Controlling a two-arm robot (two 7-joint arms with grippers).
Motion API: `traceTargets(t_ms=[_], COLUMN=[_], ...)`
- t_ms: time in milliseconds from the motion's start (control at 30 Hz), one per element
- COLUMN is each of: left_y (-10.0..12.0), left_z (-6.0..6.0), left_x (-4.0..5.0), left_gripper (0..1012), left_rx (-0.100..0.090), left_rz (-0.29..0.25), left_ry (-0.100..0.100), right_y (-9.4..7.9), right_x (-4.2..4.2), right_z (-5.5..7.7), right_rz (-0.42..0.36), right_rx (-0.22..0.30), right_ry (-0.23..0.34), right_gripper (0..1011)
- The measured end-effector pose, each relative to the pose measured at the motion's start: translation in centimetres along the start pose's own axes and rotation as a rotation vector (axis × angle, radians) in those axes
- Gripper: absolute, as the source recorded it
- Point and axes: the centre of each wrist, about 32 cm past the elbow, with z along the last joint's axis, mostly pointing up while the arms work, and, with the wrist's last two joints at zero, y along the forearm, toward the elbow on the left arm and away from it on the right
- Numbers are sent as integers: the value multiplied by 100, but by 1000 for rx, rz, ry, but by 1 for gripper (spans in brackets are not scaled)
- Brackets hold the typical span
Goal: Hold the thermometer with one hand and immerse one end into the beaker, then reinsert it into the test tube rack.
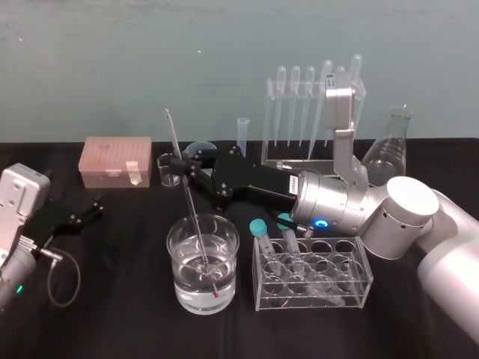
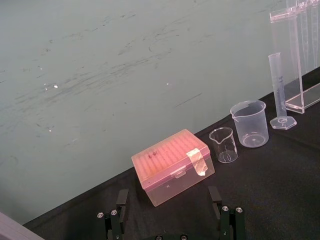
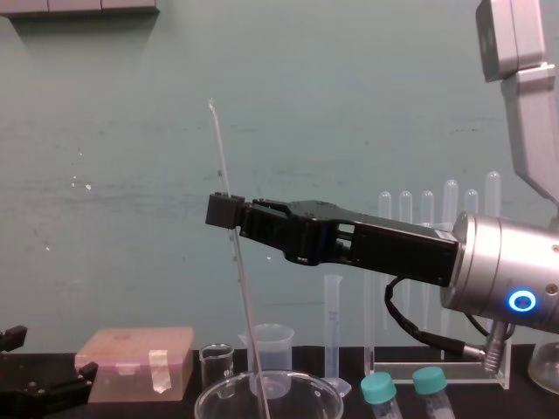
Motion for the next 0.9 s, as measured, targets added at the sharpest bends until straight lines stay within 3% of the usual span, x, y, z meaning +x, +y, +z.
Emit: traceTargets(t_ms=[667, 833, 867, 900], left_y=[0, 0, 0, 0], left_z=[0, 0, 0, 0], left_x=[0, 0, 0, 0], left_gripper=[1008, 1008, 1008, 1008], left_rx=[0, 0, 0, 0], left_rz=[0, 0, 0, 0], left_ry=[0, 0, 0, 0], right_y=[-18, -1, 4, 4], right_x=[-26, -6, 7, 7], right_z=[43, 232, 331, 331], right_rz=[-6, 4, 11, 11], right_rx=[-2, 37, 58, 58], right_ry=[-9, -19, -29, -29], right_gripper=[56, 56, 56, 56])
